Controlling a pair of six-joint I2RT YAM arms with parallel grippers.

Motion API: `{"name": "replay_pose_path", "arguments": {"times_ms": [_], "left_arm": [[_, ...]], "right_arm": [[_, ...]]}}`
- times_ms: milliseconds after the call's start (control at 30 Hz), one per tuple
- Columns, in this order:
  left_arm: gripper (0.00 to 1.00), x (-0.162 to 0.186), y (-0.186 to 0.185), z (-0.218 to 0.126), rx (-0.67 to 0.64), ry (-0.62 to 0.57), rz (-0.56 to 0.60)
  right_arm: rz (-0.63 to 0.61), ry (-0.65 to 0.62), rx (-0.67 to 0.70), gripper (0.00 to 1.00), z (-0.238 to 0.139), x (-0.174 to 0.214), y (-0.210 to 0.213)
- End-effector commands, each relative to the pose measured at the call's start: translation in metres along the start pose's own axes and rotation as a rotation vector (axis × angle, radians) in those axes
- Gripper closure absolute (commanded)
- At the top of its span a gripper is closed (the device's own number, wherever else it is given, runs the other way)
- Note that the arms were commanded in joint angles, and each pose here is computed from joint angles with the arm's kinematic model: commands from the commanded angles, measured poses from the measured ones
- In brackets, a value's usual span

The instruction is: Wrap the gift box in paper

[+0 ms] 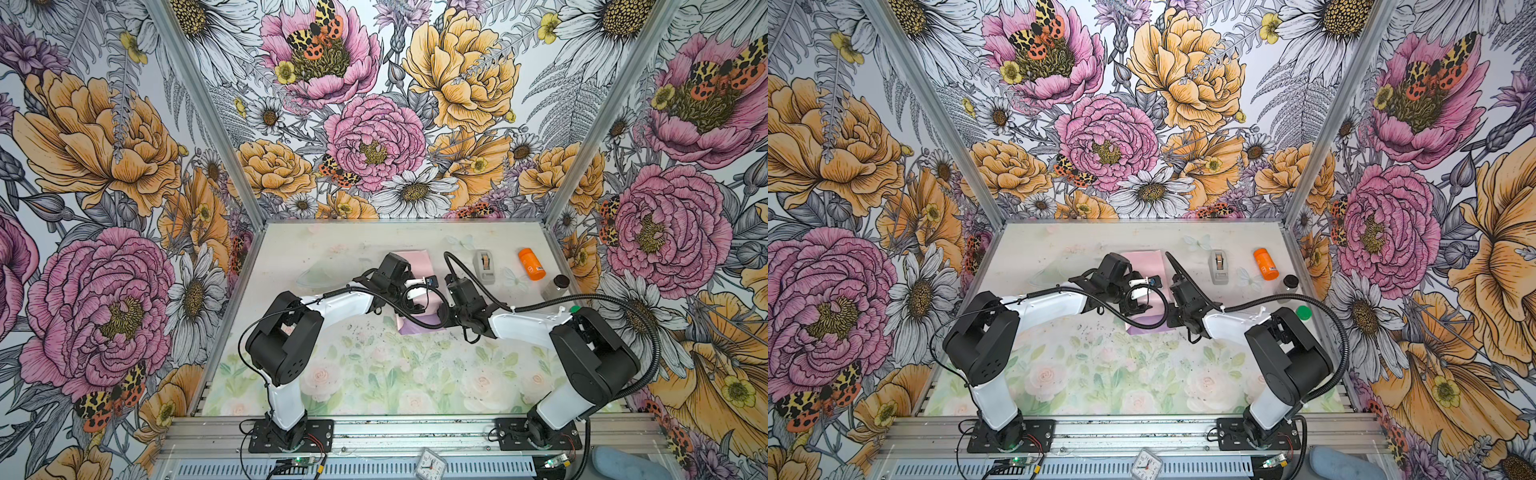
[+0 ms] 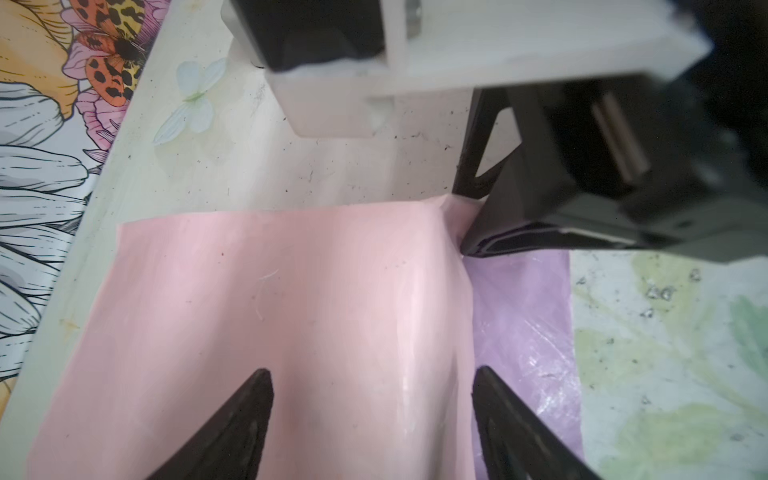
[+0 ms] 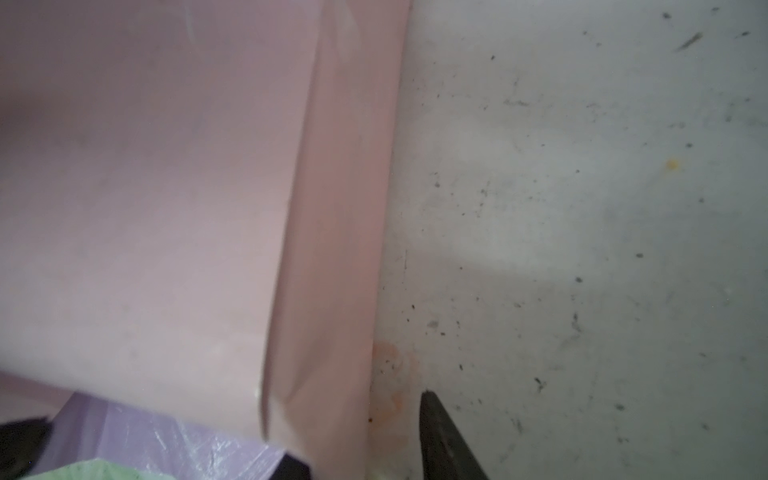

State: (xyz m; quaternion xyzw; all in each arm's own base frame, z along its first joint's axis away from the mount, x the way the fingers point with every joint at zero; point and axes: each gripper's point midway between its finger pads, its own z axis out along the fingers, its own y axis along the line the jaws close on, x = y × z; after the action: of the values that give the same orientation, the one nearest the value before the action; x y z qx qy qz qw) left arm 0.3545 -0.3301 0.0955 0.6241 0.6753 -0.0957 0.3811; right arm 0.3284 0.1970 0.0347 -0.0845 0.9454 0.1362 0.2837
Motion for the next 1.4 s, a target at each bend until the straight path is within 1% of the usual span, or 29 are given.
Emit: {"name": "replay_pose_path", "arguments": {"times_ms": [0,133,167,233,433,533,633,700,800,967,1367], "left_arm": [[0.27,0.003,0.007,0.004,-0.075,0.006,0.048],[0.29,0.009,0.006,0.006,-0.113,0.028,0.079],[0.31,0.019,0.0,0.016,-0.096,0.056,0.08],[0.33,0.023,-0.003,0.018,-0.097,0.067,0.09],[0.4,0.025,-0.006,0.019,-0.112,0.075,0.114],[0.41,0.024,-0.008,0.019,-0.111,0.076,0.121],[0.42,0.024,-0.009,0.02,-0.115,0.078,0.122],[0.41,0.027,-0.009,0.02,-0.119,0.084,0.123],[0.41,0.026,-0.009,0.018,-0.125,0.081,0.123],[0.41,0.023,-0.009,0.02,-0.121,0.065,0.114],[0.42,0.021,-0.012,0.023,-0.109,0.049,0.093]], "right_arm": [[0.023,-0.058,-0.025,0.62,-0.014,-0.012,0.002],[0.043,-0.088,-0.06,0.6,-0.032,-0.012,0.003],[0.054,-0.098,-0.071,0.59,-0.037,-0.011,0.002],[0.079,-0.121,-0.095,0.59,-0.049,-0.011,0.0],[0.19,-0.189,-0.181,0.59,-0.072,-0.022,-0.007],[0.247,-0.186,-0.134,0.62,-0.067,-0.025,-0.018],[0.263,-0.169,-0.141,0.65,-0.054,-0.029,-0.015],[0.264,-0.169,-0.156,0.66,-0.046,-0.03,-0.011],[0.261,-0.157,-0.134,0.68,-0.036,-0.029,-0.012],[0.249,-0.134,-0.137,0.7,-0.023,-0.022,-0.007],[0.229,-0.128,-0.182,0.72,-0.012,-0.019,0.013]]}}
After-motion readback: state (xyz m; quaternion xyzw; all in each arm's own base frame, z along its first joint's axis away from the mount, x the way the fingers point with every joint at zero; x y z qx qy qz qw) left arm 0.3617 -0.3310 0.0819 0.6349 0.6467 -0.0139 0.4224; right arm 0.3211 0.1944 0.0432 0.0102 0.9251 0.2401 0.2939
